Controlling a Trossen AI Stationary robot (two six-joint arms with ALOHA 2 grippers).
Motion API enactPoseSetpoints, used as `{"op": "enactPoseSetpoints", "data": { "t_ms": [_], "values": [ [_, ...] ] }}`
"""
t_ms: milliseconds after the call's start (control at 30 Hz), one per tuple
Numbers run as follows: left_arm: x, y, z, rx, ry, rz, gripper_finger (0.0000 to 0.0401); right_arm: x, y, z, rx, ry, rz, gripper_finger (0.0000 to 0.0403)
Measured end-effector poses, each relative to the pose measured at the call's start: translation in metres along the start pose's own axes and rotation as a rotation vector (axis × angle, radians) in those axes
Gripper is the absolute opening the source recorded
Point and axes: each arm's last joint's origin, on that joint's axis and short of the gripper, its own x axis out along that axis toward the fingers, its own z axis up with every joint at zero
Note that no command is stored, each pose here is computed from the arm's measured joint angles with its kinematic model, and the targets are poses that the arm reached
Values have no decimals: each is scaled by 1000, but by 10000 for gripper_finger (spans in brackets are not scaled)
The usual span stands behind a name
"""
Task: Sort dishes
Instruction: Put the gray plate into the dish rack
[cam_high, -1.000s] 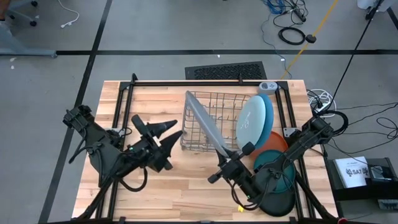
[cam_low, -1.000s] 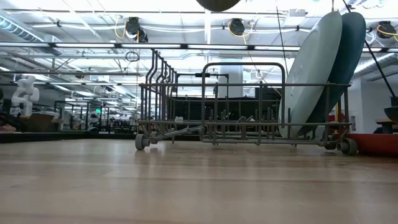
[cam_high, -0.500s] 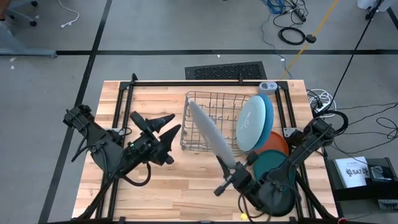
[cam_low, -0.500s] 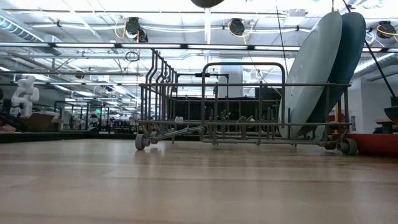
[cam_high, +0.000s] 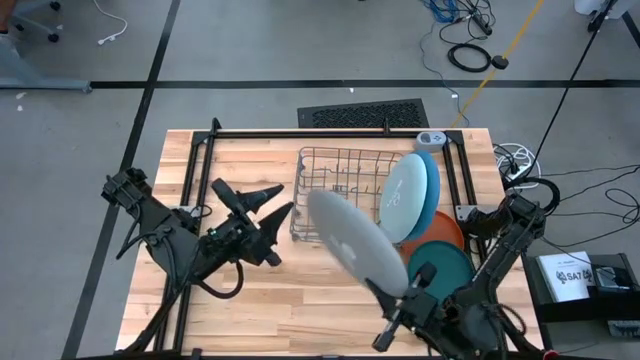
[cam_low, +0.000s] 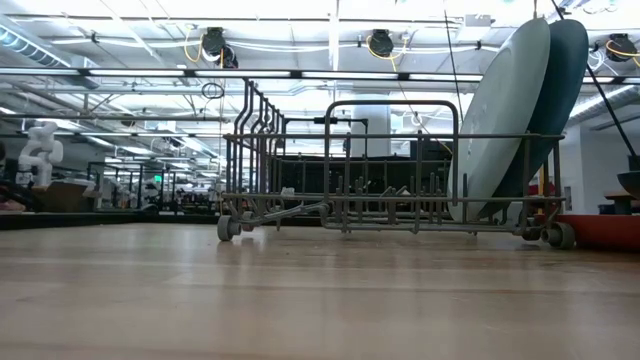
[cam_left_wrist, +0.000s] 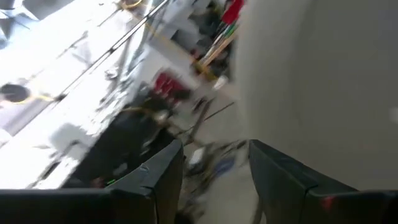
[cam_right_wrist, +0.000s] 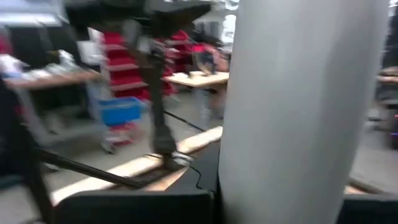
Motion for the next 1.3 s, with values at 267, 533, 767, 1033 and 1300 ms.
{"op": "enactPoseSetpoints", "data": {
  "t_ms": [267,533,767,1033,1300],
  "values": [
    [12,-5,-21,-323,-143,-524,135,4,-2,42,-76,-2,-8,6],
    [17,-8,-26,-460,-101,-670,89,24,-20,106,-160,-6,-63,6],
    [0,1,-15,-496,-215,-687,81,52,-65,179,-241,-88,-80,6],
    [-7,17,-14,-523,-280,-673,81,50,-144,261,-252,-303,-52,6],
    [-7,29,-18,-496,-297,-643,81,28,-235,309,-151,-328,-99,6]
  ]
}}
